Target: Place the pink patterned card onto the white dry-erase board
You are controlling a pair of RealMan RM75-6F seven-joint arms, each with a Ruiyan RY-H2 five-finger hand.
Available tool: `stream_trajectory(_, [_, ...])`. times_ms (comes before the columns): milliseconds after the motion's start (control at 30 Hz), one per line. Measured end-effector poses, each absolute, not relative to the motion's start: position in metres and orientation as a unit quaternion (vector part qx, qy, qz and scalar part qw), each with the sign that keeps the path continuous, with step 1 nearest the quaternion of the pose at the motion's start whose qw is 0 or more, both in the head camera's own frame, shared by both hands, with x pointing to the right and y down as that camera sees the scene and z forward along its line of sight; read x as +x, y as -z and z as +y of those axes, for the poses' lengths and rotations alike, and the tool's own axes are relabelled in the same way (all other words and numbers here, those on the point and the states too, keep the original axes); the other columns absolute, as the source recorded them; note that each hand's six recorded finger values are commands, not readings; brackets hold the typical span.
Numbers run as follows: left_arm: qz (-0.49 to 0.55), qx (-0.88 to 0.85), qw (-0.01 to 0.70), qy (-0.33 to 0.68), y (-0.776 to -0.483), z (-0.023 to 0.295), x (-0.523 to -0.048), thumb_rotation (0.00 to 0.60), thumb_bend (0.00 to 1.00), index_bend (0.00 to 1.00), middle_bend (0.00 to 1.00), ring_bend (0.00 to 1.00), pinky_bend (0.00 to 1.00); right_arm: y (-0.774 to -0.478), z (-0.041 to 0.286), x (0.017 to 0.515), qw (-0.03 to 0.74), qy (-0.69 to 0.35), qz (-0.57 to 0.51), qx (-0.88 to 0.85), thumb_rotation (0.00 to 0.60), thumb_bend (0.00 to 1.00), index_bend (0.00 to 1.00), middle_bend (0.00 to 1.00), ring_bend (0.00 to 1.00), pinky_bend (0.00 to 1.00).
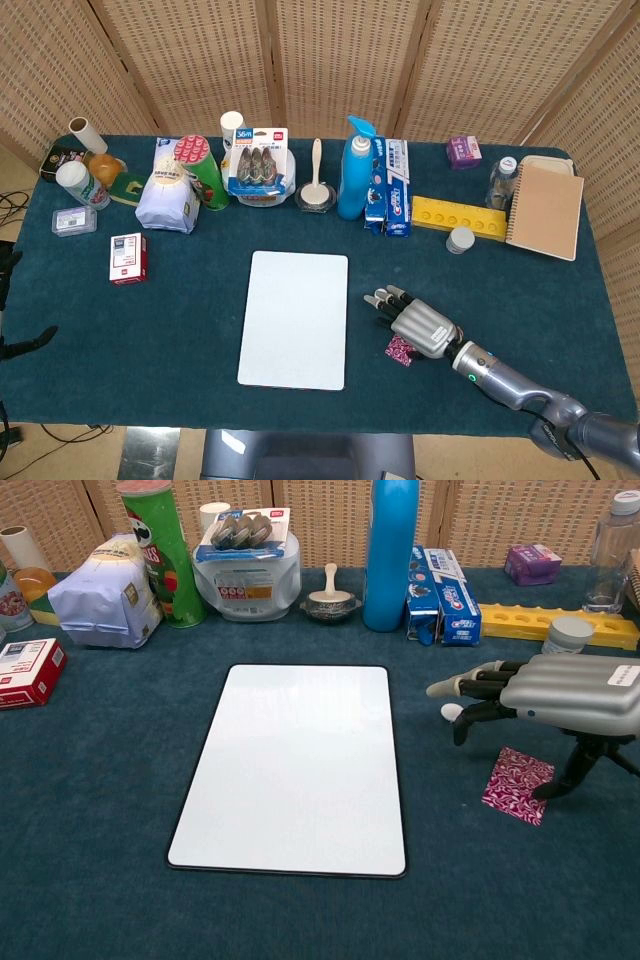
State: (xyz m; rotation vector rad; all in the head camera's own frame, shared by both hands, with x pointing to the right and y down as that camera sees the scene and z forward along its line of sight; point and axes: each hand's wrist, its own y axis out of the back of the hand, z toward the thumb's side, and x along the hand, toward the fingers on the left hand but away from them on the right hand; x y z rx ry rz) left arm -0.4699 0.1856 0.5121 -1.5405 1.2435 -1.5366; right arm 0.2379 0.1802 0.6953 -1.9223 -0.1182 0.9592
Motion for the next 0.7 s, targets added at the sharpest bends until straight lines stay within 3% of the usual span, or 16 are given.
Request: stream_trajectory(700, [0.469, -0.583, 0.31, 0.586, -0.513, 0.187, -0.47, 0.6, 0.12, 0.0, 0.0, 0.0, 0.09, -0.701, 0.181, 0.259, 0.486, -0.41, -0.022, -0.771, 0.6, 0.21, 0.28, 0.0, 0.0, 0.0])
